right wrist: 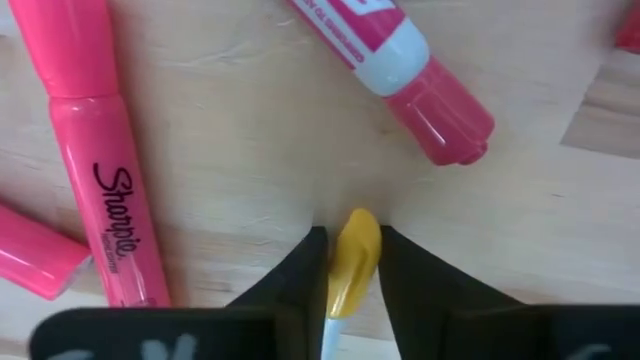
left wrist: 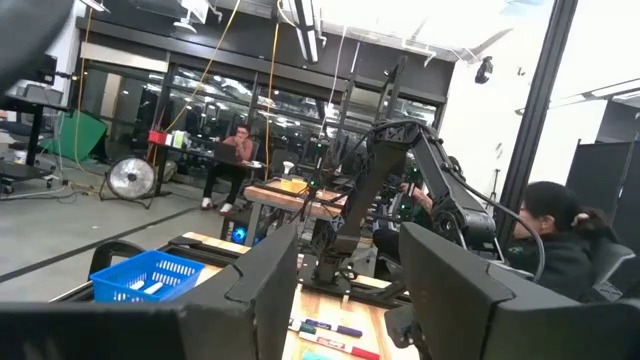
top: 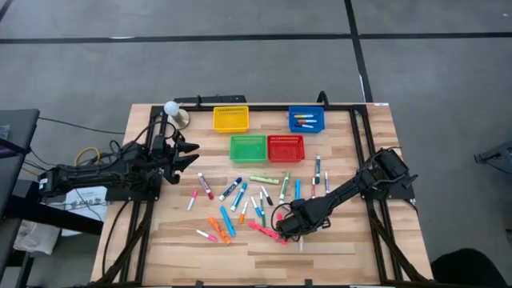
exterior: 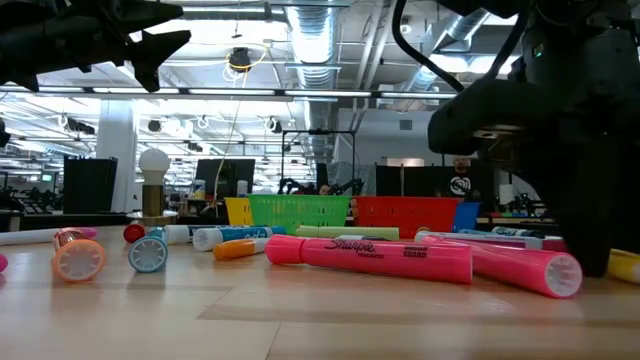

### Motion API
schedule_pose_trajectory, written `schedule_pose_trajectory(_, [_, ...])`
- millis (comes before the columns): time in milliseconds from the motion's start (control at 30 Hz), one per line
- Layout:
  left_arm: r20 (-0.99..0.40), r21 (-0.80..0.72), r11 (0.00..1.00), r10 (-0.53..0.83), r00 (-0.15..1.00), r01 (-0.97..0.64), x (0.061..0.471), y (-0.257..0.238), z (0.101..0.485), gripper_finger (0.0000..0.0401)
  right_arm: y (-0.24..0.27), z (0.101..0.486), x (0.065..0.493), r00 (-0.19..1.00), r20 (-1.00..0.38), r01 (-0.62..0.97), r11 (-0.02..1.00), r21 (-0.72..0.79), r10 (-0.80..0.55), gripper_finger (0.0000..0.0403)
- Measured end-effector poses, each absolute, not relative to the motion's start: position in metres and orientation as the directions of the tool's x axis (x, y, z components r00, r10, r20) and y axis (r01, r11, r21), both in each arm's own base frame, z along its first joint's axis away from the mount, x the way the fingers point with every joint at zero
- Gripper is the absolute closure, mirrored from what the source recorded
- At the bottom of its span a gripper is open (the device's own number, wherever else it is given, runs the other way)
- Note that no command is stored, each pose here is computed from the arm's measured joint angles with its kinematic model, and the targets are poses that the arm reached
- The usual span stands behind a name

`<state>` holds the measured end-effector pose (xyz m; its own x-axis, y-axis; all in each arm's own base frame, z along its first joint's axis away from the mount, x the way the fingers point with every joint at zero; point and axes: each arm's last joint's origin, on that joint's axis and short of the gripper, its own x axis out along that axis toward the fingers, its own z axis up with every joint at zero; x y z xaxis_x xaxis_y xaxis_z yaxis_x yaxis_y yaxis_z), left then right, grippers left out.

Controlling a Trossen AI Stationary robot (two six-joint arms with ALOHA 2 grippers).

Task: Pick & Place Markers
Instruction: Put the yellow highlighter into the blue bin

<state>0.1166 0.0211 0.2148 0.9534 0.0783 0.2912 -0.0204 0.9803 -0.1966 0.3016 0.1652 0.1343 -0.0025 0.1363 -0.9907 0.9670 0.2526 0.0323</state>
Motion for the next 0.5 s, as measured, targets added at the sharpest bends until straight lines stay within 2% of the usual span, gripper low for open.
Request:
schedule_pose_trajectory(367, [0.292, -0.197, 0.980, 0.079, 0.953, -0.021, 0.1166, 0.0211, 0.2149, 0.0225, 0.1648, 0.1339, 0.3010, -0.014, -0.991, 0.964, 0.264, 0.023, 0.136, 0.0346])
schedule_pose_trajectory(500, [0.291, -0.196, 0.980, 0.079, 0.953, -0.021, 0.1166, 0.0211, 0.2149, 0.0225, 0.1649, 0.1337, 0.3010, -0.014, -0.990, 0.950, 0.311, 0.029, 0.137, 0.0346])
